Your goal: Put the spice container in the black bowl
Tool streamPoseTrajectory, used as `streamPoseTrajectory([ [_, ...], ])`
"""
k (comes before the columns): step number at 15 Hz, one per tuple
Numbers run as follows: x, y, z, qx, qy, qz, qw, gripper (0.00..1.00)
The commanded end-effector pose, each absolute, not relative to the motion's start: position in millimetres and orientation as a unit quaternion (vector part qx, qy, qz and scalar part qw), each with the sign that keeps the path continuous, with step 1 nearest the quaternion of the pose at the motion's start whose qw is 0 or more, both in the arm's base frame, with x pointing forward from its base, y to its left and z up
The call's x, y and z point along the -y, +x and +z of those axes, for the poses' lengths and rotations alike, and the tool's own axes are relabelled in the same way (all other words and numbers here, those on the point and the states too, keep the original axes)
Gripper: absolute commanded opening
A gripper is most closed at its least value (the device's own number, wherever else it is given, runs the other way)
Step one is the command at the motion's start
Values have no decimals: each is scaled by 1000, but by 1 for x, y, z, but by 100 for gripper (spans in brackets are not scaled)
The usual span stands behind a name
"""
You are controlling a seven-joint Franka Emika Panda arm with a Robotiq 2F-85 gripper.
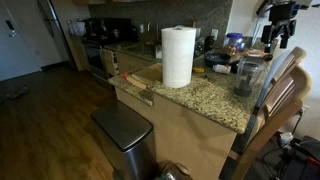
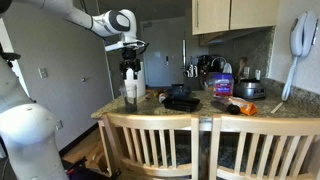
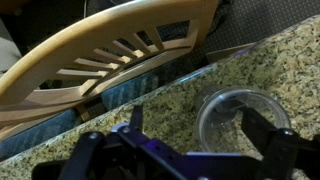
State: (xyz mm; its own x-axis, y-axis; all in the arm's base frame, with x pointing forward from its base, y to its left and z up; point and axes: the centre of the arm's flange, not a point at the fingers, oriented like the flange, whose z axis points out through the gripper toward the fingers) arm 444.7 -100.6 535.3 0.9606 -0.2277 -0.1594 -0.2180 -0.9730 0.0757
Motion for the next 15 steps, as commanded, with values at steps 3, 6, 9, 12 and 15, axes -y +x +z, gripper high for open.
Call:
streamPoseTrajectory([
  [3,101,445,535,113,990,-84,29,100],
  [6,101,445,535,113,990,-84,29,100],
  [9,101,445,535,113,990,-84,29,100],
  [12,101,445,535,113,990,-84,29,100],
  [15,104,464,539,136,988,-72,34,100],
])
